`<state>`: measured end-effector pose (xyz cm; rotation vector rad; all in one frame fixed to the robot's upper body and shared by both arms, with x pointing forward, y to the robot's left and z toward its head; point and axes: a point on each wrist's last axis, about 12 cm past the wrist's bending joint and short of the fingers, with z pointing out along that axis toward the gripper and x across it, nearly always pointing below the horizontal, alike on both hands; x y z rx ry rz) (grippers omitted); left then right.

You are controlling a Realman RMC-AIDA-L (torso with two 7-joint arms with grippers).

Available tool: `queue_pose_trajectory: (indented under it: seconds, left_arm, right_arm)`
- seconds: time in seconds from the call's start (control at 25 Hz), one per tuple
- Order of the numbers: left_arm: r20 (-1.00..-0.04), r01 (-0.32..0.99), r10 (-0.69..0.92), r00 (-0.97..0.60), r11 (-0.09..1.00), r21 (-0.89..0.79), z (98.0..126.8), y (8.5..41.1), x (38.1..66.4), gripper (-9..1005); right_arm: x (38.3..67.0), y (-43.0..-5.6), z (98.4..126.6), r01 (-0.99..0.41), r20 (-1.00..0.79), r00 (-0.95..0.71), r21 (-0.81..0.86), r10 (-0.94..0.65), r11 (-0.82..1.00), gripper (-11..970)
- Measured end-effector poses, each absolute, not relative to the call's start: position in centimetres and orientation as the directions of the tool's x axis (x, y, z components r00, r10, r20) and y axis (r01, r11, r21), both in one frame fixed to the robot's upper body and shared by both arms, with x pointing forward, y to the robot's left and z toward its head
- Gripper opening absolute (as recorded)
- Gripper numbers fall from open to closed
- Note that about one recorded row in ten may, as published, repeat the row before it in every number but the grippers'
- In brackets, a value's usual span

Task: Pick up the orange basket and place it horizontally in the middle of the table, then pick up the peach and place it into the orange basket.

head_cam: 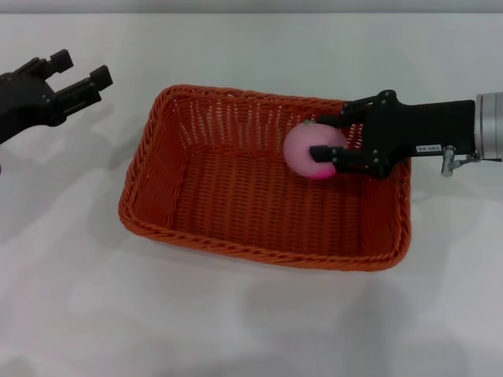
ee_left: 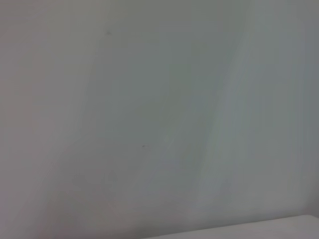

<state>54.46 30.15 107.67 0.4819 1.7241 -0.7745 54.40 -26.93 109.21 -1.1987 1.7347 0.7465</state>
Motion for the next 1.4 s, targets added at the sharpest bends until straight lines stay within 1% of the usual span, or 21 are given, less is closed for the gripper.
queue_pose_trajectory:
  seconds: [0.36, 0.6, 0.8, 0.96, 1.24, 1.36, 1.4]
  left_arm:
    - [-0.955, 0.672, -0.074, -0.286, 0.695, -0.255, 107.7, 30.2, 54.3, 851]
    - [-0.959, 0.666, -0.072, -0.275, 0.705, -0.244, 107.6, 30.5, 54.1, 850]
    - [-0.974, 0.645, -0.086, -0.212, 0.737, -0.205, 107.6, 31.4, 53.5, 850]
    - [-0.981, 0.604, -0.111, -0.158, 0.775, -0.185, 107.4, 32.5, 52.6, 851]
    - [-0.987, 0.471, -0.158, -0.002, 0.871, -0.14, 106.5, 34.9, 49.9, 855]
    - [-0.984, 0.386, -0.173, 0.051, 0.912, -0.14, 105.8, 36.0, 48.5, 858]
    - [-0.983, 0.376, -0.173, 0.059, 0.916, -0.139, 105.7, 36.1, 48.4, 858]
  right_arm:
    - [54.3, -27.6, 109.2, -0.922, -0.906, -0.168, 0.004, -0.389, 0.388, 609]
    - [54.4, -31.2, 110.7, -0.845, -0.941, -0.22, 0.052, -0.256, 0.533, 847]
    - [53.4, -35.4, 111.4, -0.724, -0.962, -0.247, 0.103, -0.117, 0.682, 868]
    - [51.7, -38.4, 111.0, -0.62, -0.971, -0.236, 0.124, -0.034, 0.775, 872]
    - [48.0, -42.2, 108.5, -0.426, -0.988, -0.137, 0.125, 0.072, 0.896, 872]
    - [46.6, -42.6, 107.0, -0.341, -0.993, -0.067, 0.114, 0.097, 0.933, 872]
    - [46.1, -42.5, 106.3, -0.302, -0.995, -0.032, 0.101, 0.096, 0.948, 872]
